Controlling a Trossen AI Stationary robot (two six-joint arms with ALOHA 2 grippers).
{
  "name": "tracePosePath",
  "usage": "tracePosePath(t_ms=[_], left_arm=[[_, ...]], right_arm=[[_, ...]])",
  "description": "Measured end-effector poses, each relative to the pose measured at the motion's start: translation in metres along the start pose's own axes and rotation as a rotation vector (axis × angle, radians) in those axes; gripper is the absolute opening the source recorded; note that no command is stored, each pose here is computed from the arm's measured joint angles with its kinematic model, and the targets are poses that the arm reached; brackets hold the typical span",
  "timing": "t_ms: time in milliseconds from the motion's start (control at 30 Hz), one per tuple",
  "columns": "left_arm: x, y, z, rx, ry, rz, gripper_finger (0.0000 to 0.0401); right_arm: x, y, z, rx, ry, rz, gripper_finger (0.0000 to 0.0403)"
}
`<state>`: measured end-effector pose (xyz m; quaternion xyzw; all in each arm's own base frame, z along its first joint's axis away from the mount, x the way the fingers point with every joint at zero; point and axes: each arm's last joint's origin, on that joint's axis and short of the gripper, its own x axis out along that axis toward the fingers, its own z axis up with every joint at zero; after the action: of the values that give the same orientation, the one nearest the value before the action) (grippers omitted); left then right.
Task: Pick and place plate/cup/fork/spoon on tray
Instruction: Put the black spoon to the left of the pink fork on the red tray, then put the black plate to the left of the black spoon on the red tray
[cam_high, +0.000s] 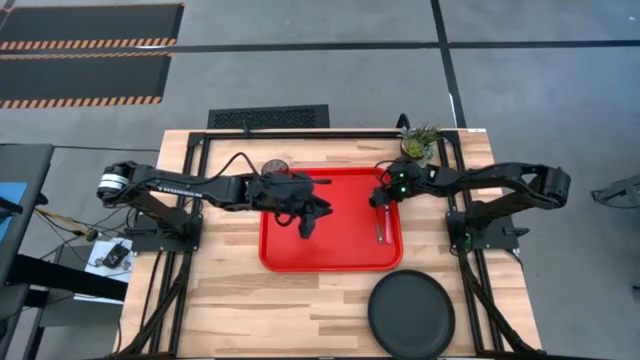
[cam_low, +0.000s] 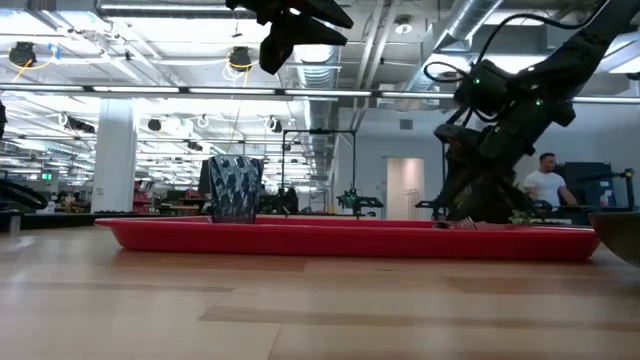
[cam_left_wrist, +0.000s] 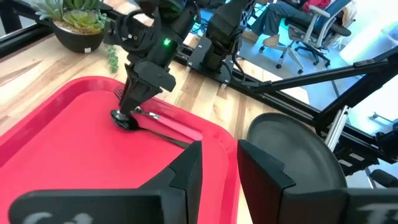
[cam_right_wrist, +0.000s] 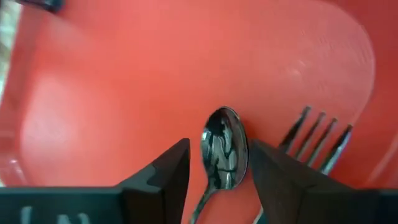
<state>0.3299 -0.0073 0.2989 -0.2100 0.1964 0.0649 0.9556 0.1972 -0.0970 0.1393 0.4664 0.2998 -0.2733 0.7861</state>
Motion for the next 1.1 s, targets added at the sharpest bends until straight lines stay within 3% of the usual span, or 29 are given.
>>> tracePosePath(t_ms=[300,433,633,867,1100], left_arm=[[0.000,-0.002,-0.001,0.007,0.003,-0.006,0.0086],[-0.002,-0.008,-0.003,0.039,0.006,-0.024,0.0073],[-0.003,-0.018,-0.004,0.062,0.004,-0.113,0.0020],[-0.004,-0.022,0.000,0.067,-0.021,-0.176,0.0001],[-0.005,-0.029,-0.004,0.090,-0.030,-0.169,0.0000]], right_arm=[[-0.023,0.018,0.002,-0.084,0.006,0.025,0.0166],[-0.044,0.029,-0.007,-0.209,0.064,0.027,0.0111],[-0.079,0.045,-0.038,-0.425,0.156,0.144,0.0011],[-0.106,0.053,-0.081,-0.519,0.279,0.182,0.0028],[-0.121,0.060,-0.115,-0.575,0.287,0.210,0.0005]])
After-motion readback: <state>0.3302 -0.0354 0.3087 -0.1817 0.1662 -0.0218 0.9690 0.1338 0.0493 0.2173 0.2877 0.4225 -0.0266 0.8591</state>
